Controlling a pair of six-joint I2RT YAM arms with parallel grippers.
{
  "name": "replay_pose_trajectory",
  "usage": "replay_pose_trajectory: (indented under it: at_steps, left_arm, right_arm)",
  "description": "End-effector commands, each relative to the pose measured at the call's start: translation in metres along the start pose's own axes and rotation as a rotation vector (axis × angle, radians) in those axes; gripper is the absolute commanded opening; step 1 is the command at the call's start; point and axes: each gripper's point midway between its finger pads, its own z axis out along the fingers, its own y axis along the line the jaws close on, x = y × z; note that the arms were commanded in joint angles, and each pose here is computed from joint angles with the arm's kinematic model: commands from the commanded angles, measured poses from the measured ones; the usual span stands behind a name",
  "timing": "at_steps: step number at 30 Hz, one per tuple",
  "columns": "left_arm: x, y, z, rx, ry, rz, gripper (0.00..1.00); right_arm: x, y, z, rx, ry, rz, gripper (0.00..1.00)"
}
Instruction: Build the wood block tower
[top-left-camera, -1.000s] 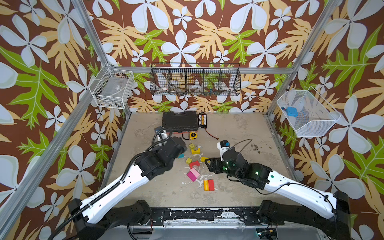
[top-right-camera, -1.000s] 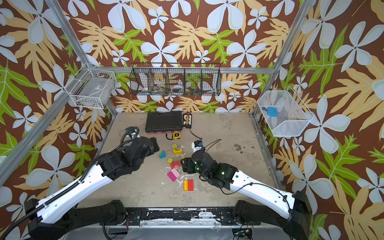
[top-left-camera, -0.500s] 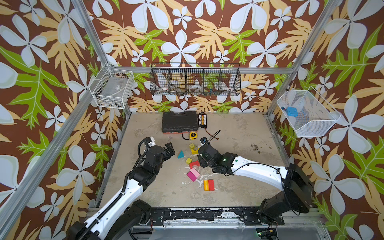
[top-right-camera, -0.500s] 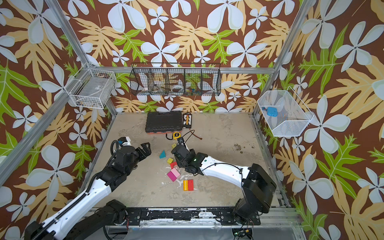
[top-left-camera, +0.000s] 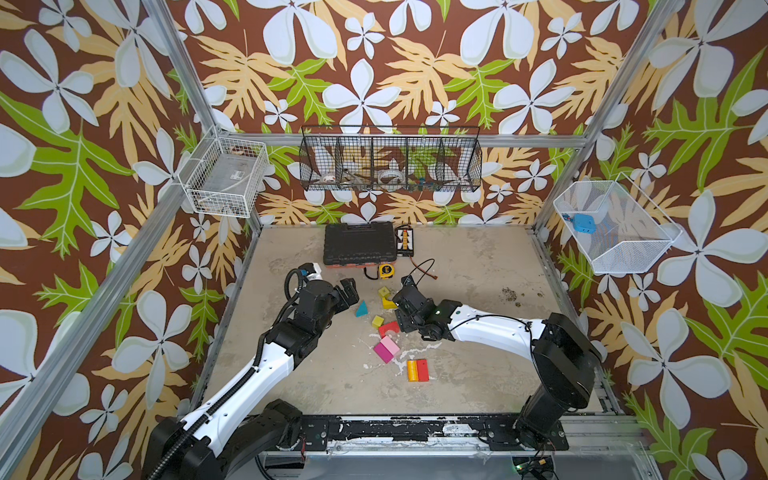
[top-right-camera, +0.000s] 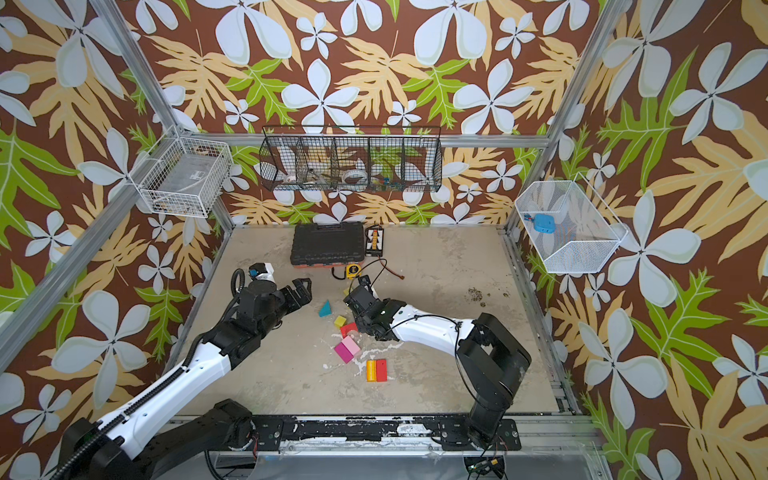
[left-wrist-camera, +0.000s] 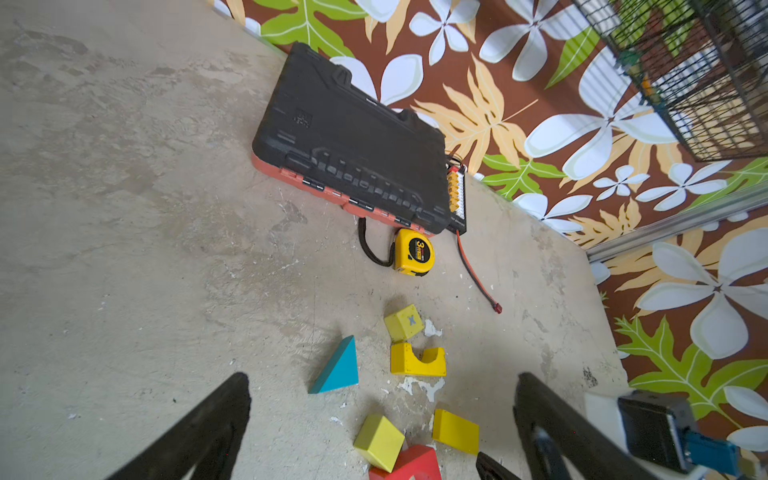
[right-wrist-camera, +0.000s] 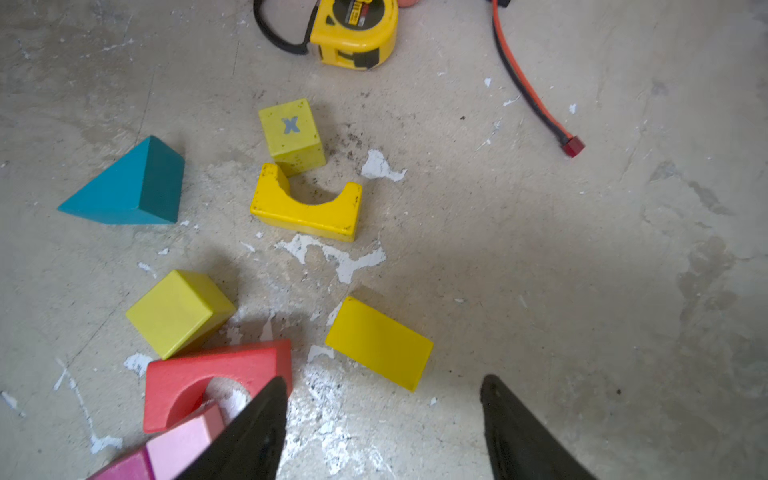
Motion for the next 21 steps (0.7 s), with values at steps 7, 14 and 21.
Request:
replay_pose_trajectory:
  at_steps: [7,14,21]
  left_arm:
    - [-0.019,0.007,-0.017,-0.009,-0.105,-0.038,1.0]
    - [-0.022,0.007,-0.019,-0.011,-0.115,-0.05,1.0]
    - [-0.02,0.006,-0.018,-0.012,-0.097,-0.049,1.0]
  right_arm:
    - [0.025,0.038,-0.02,-0.226,0.032,0.034,0.51]
    - [0.03,0.056,-0.021,-0.185,-0.008,-0.087,0.52]
    - [0.037,0.058,0.003,-0.108,0.057,-0.125,0.46]
